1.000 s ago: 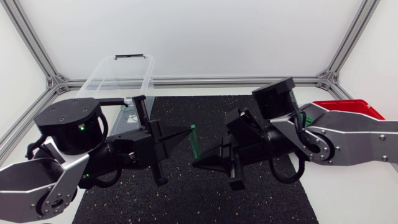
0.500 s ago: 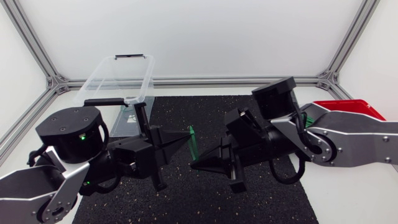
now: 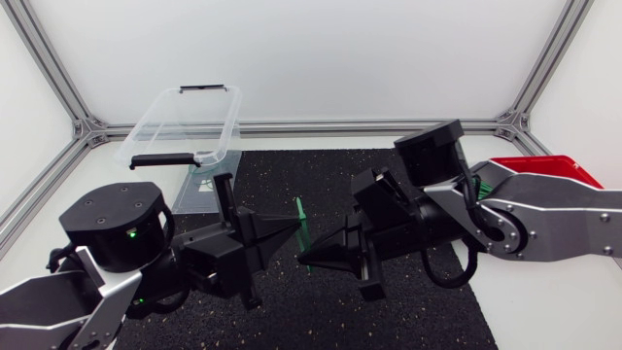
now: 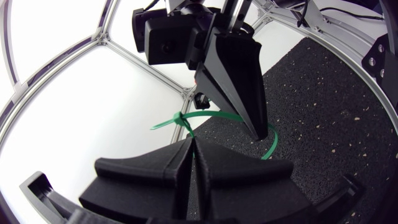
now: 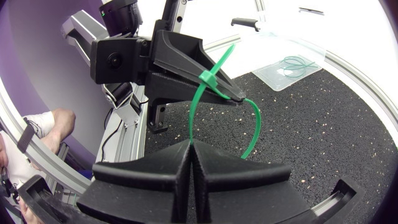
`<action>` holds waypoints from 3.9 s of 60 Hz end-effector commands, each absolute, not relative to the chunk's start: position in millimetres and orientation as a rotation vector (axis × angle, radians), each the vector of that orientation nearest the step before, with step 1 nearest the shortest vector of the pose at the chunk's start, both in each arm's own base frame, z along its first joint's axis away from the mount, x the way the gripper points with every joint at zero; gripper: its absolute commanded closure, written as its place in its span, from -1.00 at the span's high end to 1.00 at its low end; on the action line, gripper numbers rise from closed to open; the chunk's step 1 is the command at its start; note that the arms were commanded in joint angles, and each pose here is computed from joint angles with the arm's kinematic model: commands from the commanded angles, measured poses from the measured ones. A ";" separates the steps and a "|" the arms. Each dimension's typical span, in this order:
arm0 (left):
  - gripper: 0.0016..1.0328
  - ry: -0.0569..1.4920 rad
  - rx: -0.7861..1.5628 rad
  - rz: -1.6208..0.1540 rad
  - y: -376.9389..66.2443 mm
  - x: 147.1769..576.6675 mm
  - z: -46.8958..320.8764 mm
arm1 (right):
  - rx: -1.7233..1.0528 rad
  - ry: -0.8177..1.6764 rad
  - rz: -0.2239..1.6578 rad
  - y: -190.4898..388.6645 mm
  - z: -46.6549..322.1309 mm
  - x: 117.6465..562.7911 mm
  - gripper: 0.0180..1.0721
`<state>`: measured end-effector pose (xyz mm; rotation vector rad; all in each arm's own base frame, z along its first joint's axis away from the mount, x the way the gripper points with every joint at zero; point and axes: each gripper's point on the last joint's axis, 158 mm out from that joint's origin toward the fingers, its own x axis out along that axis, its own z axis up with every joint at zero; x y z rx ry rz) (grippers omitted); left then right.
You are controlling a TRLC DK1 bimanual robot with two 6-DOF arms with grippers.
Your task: Take a green cable tie from the red box, thread the tail through the head to close it, then place it in the transparent bin on the left.
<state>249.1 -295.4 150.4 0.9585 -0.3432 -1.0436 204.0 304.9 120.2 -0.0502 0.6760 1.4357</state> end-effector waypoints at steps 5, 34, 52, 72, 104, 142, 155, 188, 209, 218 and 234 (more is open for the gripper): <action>-0.94 -0.328 0.972 -1.074 -295.3 238.3 135.5 | -0.038 0.680 1.411 301.7 120.9 207.5 -0.90; -0.94 -0.285 0.821 -1.021 -283.3 260.8 166.1 | -0.058 0.605 1.355 291.0 136.9 217.7 0.02; -0.94 -0.213 0.730 -1.073 -280.5 263.4 164.9 | -0.093 0.593 1.189 272.4 134.9 257.0 0.65; -0.94 -0.199 0.715 -1.120 -291.2 255.7 159.8 | -0.094 0.640 1.143 270.0 133.5 268.2 0.93; -0.94 -0.169 0.726 -1.164 -299.1 247.9 142.1 | -0.063 0.572 1.123 273.0 172.3 263.7 0.93; -0.94 -0.178 0.727 -1.178 -304.8 245.6 144.5 | -0.053 0.554 1.150 294.3 170.8 258.9 0.40; -0.94 -0.182 0.729 -1.172 -304.4 248.0 145.7 | -0.047 0.581 1.169 296.0 162.6 254.6 -0.16; -0.94 -0.201 0.754 -1.154 -304.5 257.2 147.2 | -0.054 0.597 1.194 301.0 160.7 243.7 -0.90; -0.94 -0.200 0.760 -1.181 -311.5 248.8 141.2 | -0.058 0.571 1.202 304.1 171.2 245.1 -0.90; -0.94 -0.207 0.776 -1.173 -311.8 249.2 141.5 | -0.059 0.569 1.207 305.3 172.6 242.8 -0.90; -0.94 -0.201 0.783 -1.194 -318.9 237.6 135.7 | -0.059 0.543 1.206 307.3 183.0 247.1 -0.90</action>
